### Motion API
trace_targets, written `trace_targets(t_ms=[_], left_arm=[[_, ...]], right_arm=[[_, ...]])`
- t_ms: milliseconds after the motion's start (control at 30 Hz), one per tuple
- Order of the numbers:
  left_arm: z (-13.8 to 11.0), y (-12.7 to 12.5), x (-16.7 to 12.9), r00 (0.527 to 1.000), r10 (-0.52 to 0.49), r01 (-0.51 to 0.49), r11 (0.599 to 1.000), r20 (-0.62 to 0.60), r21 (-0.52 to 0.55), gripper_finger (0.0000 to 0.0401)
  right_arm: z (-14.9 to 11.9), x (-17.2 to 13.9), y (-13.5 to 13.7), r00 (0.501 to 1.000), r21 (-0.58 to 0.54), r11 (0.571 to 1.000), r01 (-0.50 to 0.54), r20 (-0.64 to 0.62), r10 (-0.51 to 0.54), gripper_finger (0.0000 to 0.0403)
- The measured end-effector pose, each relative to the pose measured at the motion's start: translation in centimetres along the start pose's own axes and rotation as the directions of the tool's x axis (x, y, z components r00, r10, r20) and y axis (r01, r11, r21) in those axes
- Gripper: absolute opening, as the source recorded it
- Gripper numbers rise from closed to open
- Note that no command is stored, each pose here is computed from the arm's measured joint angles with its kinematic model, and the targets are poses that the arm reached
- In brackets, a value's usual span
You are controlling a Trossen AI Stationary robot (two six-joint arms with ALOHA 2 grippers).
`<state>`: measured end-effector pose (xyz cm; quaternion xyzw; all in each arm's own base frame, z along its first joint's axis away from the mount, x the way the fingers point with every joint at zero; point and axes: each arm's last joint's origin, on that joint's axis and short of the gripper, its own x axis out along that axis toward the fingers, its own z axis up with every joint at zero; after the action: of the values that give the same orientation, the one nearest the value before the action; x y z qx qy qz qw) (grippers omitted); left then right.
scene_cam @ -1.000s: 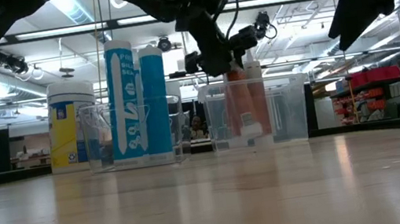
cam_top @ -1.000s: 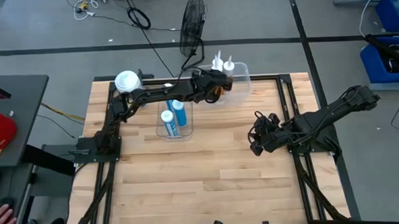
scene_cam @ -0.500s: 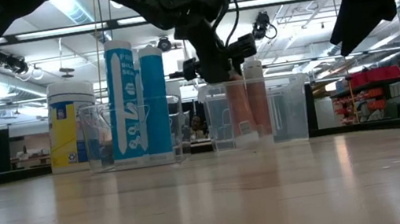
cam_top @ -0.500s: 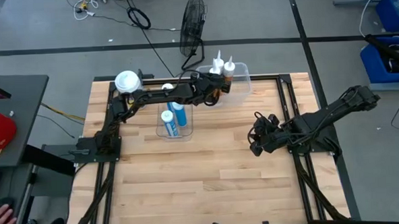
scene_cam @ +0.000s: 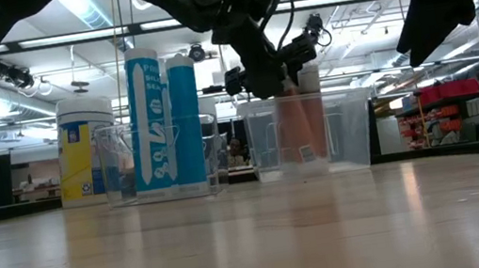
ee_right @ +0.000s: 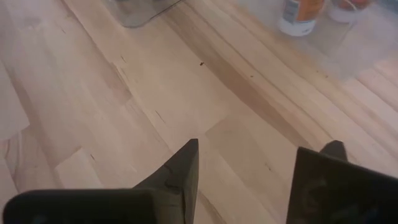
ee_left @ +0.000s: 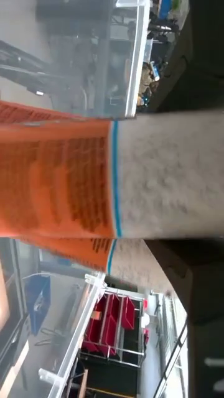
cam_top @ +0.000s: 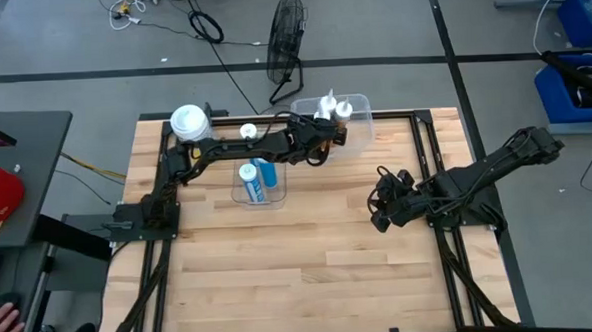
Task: Pick & place silicon tubes, Sealant and Lysol wipes
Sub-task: Put the orange sealant into the right transparent bin
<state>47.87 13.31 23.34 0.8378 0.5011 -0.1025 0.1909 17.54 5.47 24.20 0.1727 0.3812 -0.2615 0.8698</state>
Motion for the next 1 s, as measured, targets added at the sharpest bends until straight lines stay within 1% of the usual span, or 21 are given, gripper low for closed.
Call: trace_targets(t_ms=[167,300,533,667,833,1000], left_arm=[[0.2,0.3,-0.2,1.0,0.012,-0.012,1.0,0.008,-0.005,0.0236],[0.8,0.1,0.1,1.0,0.011,-0.011,1.0,0.024,-0.009,0.0236],[-0.3,-0.2,0.6,0.999,0.016,-0.018,0.998,-0.032,-0.067,0.0237],[-1.0,0.1,0.7,0.996,0.039,-0.049,0.992,-0.083,-0.117,0.0238],[-1.3,0.3,0.4,0.993,0.052,-0.068,0.986,-0.104,-0.15,0.0238],[-1.5,0.6,0.3,0.99,0.064,-0.093,0.968,-0.129,-0.232,0.0239]], right_arm=[[0.0,0.0,0.0,1.0,0.0,1.0,-0.004,-0.005,0.004,0.0097],[0.0,0.0,0.0,1.0,-0.001,1.0,-0.005,-0.007,0.005,0.0097],[0.0,0.0,0.0,1.0,-0.003,1.0,-0.005,-0.007,0.005,0.0097],[0.0,0.0,0.0,1.0,-0.004,1.0,-0.005,-0.007,0.005,0.0097],[0.0,0.0,0.0,1.0,-0.004,1.0,-0.005,-0.007,0.005,0.0097],[0.0,0.0,0.0,1.0,-0.005,1.0,-0.005,-0.007,0.005,0.0097]])
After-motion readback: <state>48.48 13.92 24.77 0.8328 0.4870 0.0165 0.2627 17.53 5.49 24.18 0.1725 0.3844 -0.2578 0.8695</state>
